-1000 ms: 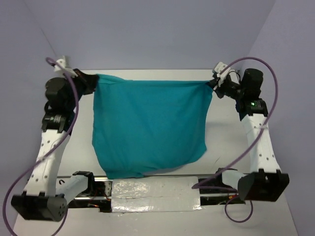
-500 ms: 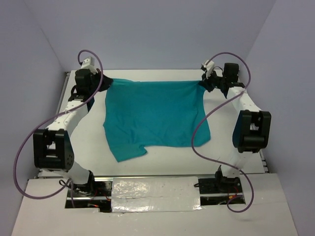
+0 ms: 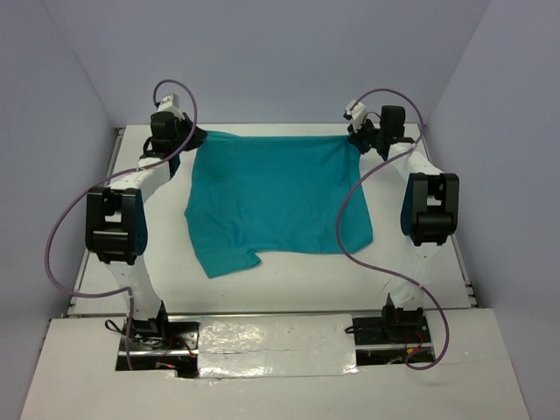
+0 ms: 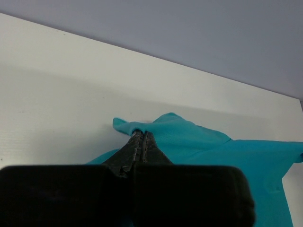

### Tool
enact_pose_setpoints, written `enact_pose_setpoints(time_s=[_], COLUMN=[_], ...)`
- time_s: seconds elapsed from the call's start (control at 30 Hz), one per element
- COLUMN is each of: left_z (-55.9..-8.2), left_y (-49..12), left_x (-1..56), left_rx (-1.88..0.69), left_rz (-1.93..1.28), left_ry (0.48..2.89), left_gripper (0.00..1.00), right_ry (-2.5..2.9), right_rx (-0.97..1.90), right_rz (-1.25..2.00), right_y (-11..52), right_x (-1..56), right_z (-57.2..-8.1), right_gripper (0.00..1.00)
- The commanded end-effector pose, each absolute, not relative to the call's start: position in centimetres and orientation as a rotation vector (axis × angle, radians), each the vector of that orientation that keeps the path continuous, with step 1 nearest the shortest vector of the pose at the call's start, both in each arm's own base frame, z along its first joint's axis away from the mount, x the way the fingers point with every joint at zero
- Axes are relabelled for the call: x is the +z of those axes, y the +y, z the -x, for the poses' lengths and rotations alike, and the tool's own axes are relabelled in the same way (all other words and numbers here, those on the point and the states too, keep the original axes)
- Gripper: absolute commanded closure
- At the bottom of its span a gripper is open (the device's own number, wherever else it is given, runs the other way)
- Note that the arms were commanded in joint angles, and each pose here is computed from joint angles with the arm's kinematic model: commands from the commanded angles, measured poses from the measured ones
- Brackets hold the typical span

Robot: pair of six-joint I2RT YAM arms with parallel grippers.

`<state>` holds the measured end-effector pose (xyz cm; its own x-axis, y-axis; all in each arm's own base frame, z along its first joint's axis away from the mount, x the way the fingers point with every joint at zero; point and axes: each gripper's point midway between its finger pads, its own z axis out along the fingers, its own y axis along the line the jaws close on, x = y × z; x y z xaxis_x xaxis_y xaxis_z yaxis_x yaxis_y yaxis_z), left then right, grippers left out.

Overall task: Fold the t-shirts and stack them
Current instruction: Flatten out the tshirt, then fold the flattened tshirt in 1/3 of the way

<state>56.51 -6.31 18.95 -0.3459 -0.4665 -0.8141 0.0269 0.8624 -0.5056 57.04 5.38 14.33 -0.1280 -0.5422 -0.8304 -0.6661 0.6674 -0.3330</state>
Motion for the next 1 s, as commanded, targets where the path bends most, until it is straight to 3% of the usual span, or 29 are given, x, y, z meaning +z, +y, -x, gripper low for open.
enact_pose_setpoints(time_s=[0.0, 0.23, 0.97], left_z=[-58.9, -59.1, -53.6], left_y=[-5.6, -5.8, -7.1], left_x=[22.3, 21.5, 17.5], left_rx=[-0.496, -0.49, -0.514], left_rz=[0.295, 0.266, 0.254], left_ry=[1.757, 1.795, 1.951], left_gripper=[1.0, 1.0, 1.0], right_ry=[1.691, 1.649, 1.676], right_rx=[-0.021, -0.075, -0.044], right_rz=[0.971, 1.024, 1.219], right_y=[4.5, 4.4, 5.2], right_x=[17.0, 16.5, 12.9], right_z=[-60.0, -60.6, -57.2], right_gripper=[0.96, 0.94, 0.94])
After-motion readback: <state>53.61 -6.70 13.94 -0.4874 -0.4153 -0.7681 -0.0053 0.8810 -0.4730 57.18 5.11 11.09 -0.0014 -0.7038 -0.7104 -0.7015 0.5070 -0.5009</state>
